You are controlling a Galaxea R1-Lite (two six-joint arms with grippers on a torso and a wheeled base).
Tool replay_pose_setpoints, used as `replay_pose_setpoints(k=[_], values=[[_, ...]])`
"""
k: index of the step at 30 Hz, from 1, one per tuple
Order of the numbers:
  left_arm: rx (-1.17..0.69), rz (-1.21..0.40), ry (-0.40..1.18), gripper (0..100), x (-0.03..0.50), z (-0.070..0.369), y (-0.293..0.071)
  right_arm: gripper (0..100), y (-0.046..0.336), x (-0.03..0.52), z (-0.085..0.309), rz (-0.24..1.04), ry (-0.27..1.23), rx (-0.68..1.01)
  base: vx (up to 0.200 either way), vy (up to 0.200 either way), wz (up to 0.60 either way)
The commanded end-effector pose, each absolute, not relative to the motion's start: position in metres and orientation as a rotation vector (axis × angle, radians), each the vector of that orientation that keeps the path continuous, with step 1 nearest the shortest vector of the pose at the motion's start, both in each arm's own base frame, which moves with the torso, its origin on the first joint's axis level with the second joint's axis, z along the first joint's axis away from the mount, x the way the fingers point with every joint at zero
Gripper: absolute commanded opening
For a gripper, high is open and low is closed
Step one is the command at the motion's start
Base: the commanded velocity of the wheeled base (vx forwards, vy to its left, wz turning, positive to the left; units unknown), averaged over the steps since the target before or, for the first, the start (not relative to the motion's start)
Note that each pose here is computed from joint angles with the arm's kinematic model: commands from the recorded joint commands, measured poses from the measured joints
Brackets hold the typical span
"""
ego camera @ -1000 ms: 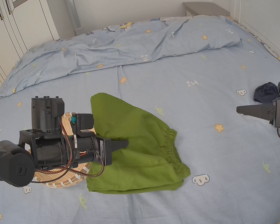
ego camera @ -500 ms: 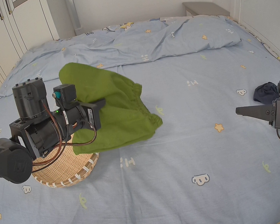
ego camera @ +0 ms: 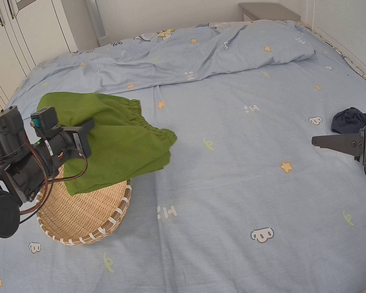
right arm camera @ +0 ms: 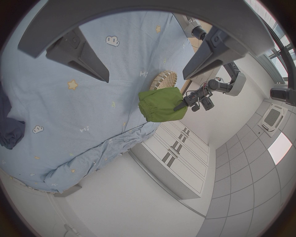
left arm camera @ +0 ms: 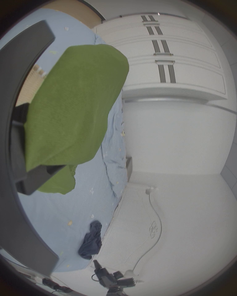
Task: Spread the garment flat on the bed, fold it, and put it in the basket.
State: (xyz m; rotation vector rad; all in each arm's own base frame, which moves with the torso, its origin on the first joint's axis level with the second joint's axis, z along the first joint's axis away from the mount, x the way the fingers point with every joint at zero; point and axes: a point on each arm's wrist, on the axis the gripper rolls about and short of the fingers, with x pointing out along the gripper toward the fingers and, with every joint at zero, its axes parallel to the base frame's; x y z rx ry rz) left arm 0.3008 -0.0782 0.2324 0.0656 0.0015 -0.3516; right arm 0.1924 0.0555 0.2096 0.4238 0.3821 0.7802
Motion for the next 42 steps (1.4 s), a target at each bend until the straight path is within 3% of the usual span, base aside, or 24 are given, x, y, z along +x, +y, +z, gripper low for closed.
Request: replay_pose_setpoints(k=[1, 19, 25, 31, 36, 42], values=[[0.027, -0.278, -0.010, 0, 0.295, 0.240, -0.052, 100, 0.054, 0.187, 0.215, 0.786, 0.356, 0.419, 0.000, 0.000, 0.00], [-0.110, -0.192, 0.001, 0, 0.271, 0.242, -0.025, 100, 0.055, 0.181, 0.219, 0.798, 0.359, 0.416, 0.000, 0.000, 0.00], [-0.123, -0.188, 0.095, 0, 0.261, 0.216, -0.025, 100, 0.055, 0.178, 0.221, 0.802, 0.349, 0.414, 0.000, 0.000, 0.00], [-0.160, -0.173, 0.330, 0, 0.250, 0.153, -0.027, 100, 0.057, 0.176, 0.220, 0.817, 0.358, 0.414, 0.000, 0.000, 0.00], [-0.239, -0.099, 0.481, 0, 0.271, 0.113, -0.016, 100, 0.058, 0.176, 0.218, 0.819, 0.371, 0.414, 0.000, 0.000, 0.00], [-0.260, -0.041, 0.517, 0, 0.299, 0.086, -0.003, 100, 0.058, 0.175, 0.218, 0.819, 0.372, 0.414, 0.000, 0.000, 0.00]])
